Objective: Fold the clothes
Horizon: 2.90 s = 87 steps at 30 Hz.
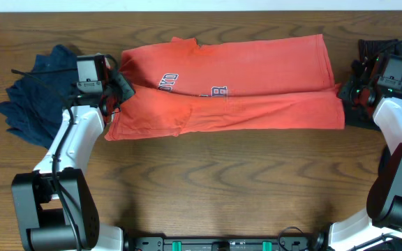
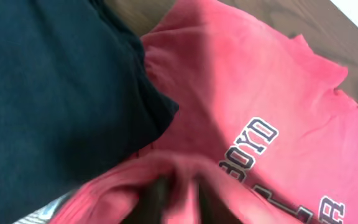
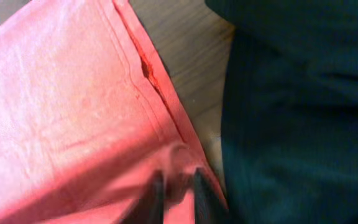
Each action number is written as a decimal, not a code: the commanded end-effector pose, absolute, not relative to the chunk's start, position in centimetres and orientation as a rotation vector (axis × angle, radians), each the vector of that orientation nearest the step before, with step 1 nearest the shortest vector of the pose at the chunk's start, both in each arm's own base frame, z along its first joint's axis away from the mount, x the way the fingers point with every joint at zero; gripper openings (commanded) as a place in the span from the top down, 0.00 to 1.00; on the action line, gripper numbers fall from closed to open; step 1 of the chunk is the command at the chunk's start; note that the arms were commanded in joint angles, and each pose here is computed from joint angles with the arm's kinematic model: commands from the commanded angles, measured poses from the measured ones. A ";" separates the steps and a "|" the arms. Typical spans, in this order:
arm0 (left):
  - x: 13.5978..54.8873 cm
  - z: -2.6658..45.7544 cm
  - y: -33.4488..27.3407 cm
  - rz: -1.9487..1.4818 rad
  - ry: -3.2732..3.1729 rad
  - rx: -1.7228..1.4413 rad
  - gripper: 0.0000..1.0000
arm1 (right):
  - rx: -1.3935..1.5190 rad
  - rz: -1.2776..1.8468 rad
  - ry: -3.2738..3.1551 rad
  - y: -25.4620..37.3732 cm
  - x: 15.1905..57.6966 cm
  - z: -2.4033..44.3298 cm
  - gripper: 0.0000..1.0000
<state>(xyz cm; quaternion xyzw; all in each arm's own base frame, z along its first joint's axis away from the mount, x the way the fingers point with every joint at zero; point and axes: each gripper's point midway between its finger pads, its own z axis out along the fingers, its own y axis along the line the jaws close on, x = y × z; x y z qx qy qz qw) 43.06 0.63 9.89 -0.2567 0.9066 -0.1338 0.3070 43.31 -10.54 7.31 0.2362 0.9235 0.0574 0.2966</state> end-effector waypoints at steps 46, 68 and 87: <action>24.5 -1.0 3.0 0.133 2.997 -1.018 0.94 | 1.108 -0.362 2.883 -12.5 25.7 -1.8 0.99; 25.4 7.2 3.8 0.078 2.926 -0.889 0.39 | 1.079 -0.167 2.730 -11.2 25.6 6.8 0.33; 45.4 9.8 -4.3 -0.272 2.643 -0.171 0.26 | 0.650 0.251 2.599 -6.6 30.0 11.9 0.36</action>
